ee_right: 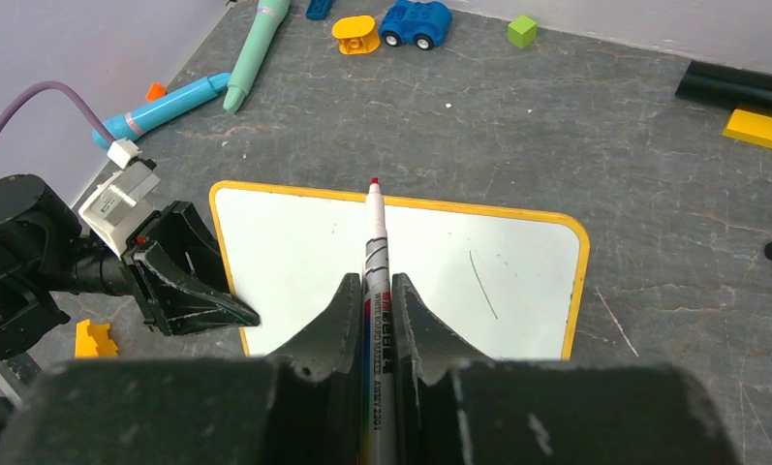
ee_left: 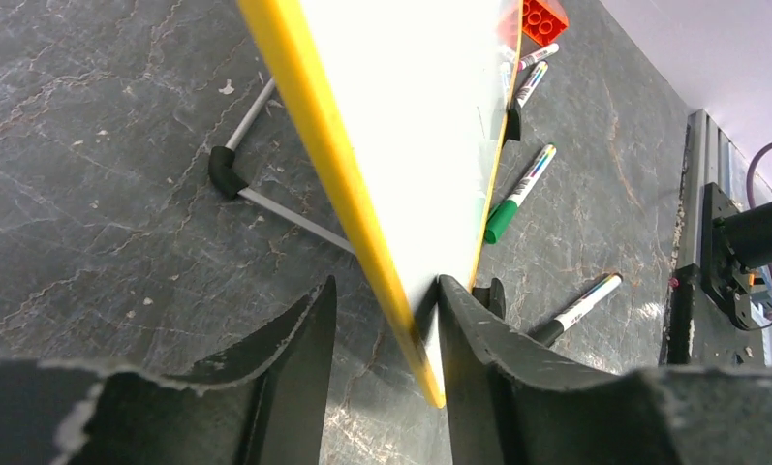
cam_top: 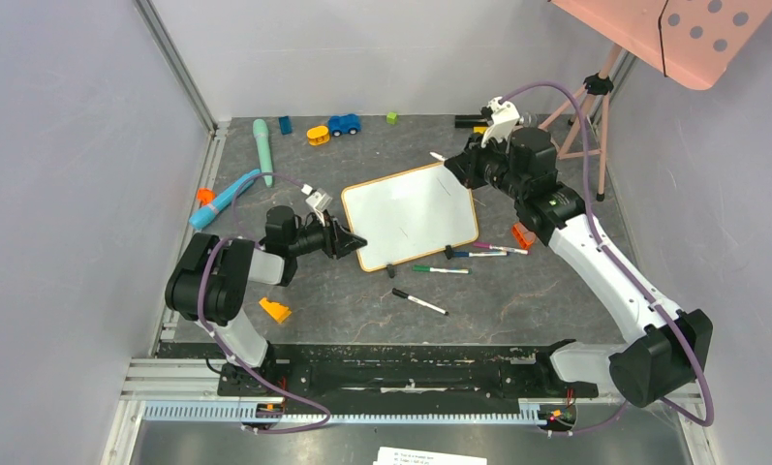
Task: Write a sentence on the whiteboard
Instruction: Hold the whiteboard at the center of the board, then write a sentence on the whiteboard.
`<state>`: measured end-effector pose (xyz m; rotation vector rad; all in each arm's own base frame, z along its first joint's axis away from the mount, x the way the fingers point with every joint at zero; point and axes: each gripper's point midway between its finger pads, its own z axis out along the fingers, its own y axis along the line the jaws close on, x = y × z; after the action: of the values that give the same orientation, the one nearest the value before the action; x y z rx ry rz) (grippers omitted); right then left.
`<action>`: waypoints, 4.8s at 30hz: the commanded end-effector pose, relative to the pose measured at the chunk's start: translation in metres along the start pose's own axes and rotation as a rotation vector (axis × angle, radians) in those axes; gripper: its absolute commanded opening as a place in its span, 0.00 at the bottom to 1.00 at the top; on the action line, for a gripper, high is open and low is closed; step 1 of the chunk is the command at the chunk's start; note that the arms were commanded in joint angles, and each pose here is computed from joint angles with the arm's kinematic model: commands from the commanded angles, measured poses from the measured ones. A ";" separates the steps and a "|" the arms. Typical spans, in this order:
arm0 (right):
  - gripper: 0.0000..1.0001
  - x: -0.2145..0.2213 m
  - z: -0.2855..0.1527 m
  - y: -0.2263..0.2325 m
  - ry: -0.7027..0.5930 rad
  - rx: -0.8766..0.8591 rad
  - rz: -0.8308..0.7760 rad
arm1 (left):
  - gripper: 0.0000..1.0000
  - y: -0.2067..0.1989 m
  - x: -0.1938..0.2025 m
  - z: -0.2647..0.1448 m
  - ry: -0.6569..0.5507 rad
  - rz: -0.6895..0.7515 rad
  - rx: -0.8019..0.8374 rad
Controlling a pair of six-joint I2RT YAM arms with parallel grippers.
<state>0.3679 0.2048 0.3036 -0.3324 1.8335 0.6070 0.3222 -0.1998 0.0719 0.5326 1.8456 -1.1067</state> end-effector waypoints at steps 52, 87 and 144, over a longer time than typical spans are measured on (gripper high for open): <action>0.00 0.040 -0.032 0.044 -0.010 0.133 0.015 | 0.20 0.003 -0.011 0.002 -0.022 0.044 0.002; 0.00 0.054 -0.001 0.105 0.055 -0.116 -0.175 | 0.11 0.004 -0.011 0.002 -0.014 0.048 0.004; 0.00 0.061 0.076 0.148 0.143 -0.136 -0.331 | 0.09 0.004 -0.010 0.003 -0.004 0.041 0.011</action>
<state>0.3248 0.3620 0.2374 -0.7826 1.8900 0.4793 0.3138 -0.2070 0.0794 0.5802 1.8290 -1.1873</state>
